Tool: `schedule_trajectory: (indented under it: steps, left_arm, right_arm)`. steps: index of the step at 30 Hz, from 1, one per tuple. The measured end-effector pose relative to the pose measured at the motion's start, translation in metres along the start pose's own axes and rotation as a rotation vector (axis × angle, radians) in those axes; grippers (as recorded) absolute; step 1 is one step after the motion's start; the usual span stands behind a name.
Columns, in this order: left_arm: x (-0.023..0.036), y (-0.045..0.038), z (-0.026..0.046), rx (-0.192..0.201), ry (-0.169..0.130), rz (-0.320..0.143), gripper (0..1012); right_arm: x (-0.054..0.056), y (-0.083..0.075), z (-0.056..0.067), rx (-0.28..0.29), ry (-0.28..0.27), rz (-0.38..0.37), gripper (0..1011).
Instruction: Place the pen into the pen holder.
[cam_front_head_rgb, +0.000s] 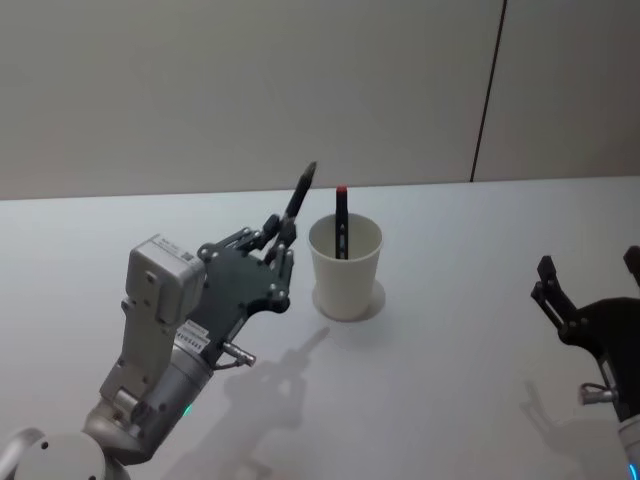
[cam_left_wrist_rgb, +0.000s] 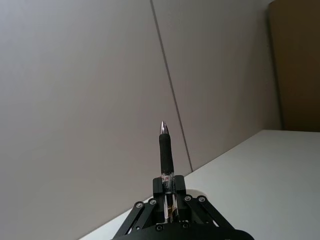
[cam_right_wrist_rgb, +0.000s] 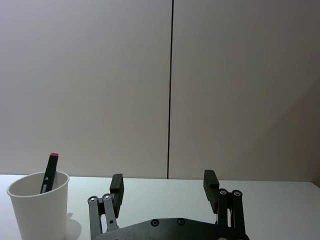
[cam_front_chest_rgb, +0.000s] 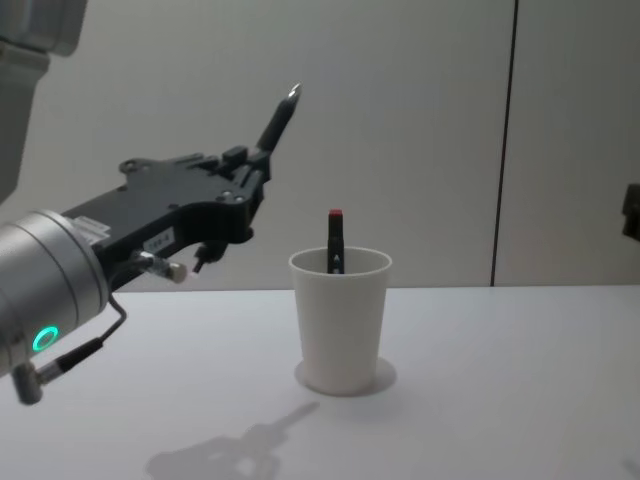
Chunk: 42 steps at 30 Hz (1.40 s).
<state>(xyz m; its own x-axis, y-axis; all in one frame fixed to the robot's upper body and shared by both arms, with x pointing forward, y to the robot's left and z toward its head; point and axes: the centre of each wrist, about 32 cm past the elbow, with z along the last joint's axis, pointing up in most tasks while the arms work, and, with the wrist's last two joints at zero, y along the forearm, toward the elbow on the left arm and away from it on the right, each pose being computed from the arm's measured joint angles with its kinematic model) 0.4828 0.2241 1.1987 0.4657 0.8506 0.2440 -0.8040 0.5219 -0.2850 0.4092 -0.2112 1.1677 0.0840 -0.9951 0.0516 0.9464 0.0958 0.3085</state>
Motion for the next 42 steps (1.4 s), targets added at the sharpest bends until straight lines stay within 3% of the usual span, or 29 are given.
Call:
schedule_trajectory:
  steps: [7, 10, 16, 19, 23, 24, 29, 32, 42]
  left_arm:
    - [0.0084, -0.0063, -0.0068, -0.076, -0.021, -0.095, 140]
    - [0.0137, -0.0111, -0.0109, -0.121, -0.037, -0.161, 140]
    - [0.0213, -0.0185, -0.0166, -0.17, -0.063, -0.245, 140]
    - [0.0266, -0.0247, -0.0207, -0.207, -0.084, -0.313, 140]
    - [0.032, -0.0316, -0.0245, -0.237, -0.106, -0.383, 140]
    - [0.032, -0.0316, -0.0245, -0.237, -0.106, -0.383, 140]
    - [0.0397, -0.0431, -0.03, -0.286, -0.145, -0.494, 140]
    - [0.0426, -0.0488, -0.0324, -0.305, -0.162, -0.537, 140]
    - [0.0484, -0.0596, -0.0364, -0.341, -0.203, -0.625, 140]
  right_arm:
    - [0.0, 0.0, 0.0, 0.0, 0.0, 0.0, 1002]
    - [0.0, 0.0, 0.0, 0.0, 0.0, 0.0, 1002]
    - [0.0, 0.0, 0.0, 0.0, 0.0, 0.0, 1002]
    - [0.0, 0.0, 0.0, 0.0, 0.0, 0.0, 1002]
    - [0.0, 0.0, 0.0, 0.0, 0.0, 0.0, 1002]
    - [0.0, 0.0, 0.0, 0.0, 0.0, 0.0, 1002]
    - [0.0, 0.0, 0.0, 0.0, 0.0, 0.0, 1002]
    - [0.0, 0.0, 0.0, 0.0, 0.0, 0.0, 1002]
    - [0.001, 0.0, 0.0, 0.0, 0.004, 0.01, 1002]
